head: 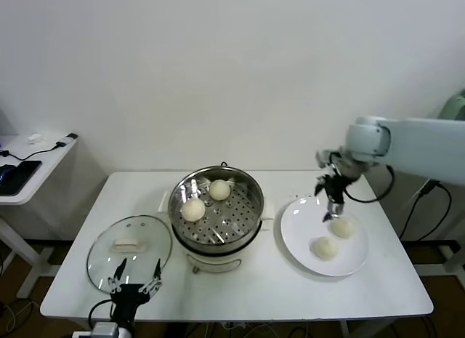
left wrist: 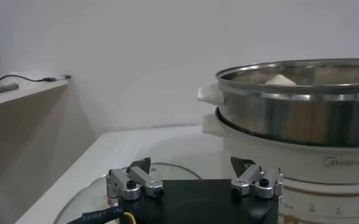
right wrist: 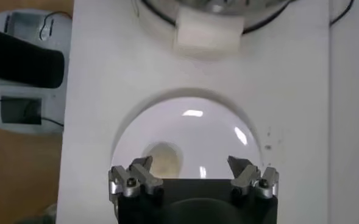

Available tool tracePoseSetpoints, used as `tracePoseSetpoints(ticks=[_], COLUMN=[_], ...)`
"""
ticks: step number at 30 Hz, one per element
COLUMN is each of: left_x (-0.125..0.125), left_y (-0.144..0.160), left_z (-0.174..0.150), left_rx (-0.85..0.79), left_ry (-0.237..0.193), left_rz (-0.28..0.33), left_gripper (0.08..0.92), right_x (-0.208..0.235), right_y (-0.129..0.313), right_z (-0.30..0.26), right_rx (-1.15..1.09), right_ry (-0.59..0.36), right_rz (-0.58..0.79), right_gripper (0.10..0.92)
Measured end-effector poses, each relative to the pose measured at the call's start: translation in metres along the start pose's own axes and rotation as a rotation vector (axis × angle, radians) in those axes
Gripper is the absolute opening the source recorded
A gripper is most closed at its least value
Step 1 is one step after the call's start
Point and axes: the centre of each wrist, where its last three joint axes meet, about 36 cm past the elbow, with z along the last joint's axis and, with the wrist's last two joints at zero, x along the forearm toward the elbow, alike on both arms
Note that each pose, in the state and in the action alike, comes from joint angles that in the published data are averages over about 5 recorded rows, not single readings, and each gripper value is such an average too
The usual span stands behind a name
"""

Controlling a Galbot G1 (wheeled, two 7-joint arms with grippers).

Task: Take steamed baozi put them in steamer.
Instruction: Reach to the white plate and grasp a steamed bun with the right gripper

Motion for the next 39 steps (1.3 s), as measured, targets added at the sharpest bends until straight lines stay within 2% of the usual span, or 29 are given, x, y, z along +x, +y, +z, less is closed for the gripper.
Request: tracePoseSetpoints(ticks=[15, 32, 35, 39], left_x=[0.006, 0.007, 0.007, 0.008], left_y=[0.002, 0.002, 0.003, 0.003], left_z=[0.009, 0.013, 0.014, 0.014], left_rx=[-0.009, -0.026, -0.027, -0.028], left_ry=[0.021, 0.025, 0.025, 0.025], left_rz=[-0.011, -0.009, -0.01, -0.012], left_gripper=[0.823, 0.823, 0.823, 0.823], right_x=[-0.086, -0.137, -0.142, -0.145], right_y=[0.023, 0.027, 0.026, 0.026], right_z=[0.035, 0.037, 0.034, 0.031], right_rx=[-0.055, -0.09, -0.091, -0.088], right_ry=[0.034, 0.041, 0.041, 0.04], right_rz=[-0.032, -0.023, -0.019, -0.02], right_gripper=[0.823, 0.823, 0.809, 0.741])
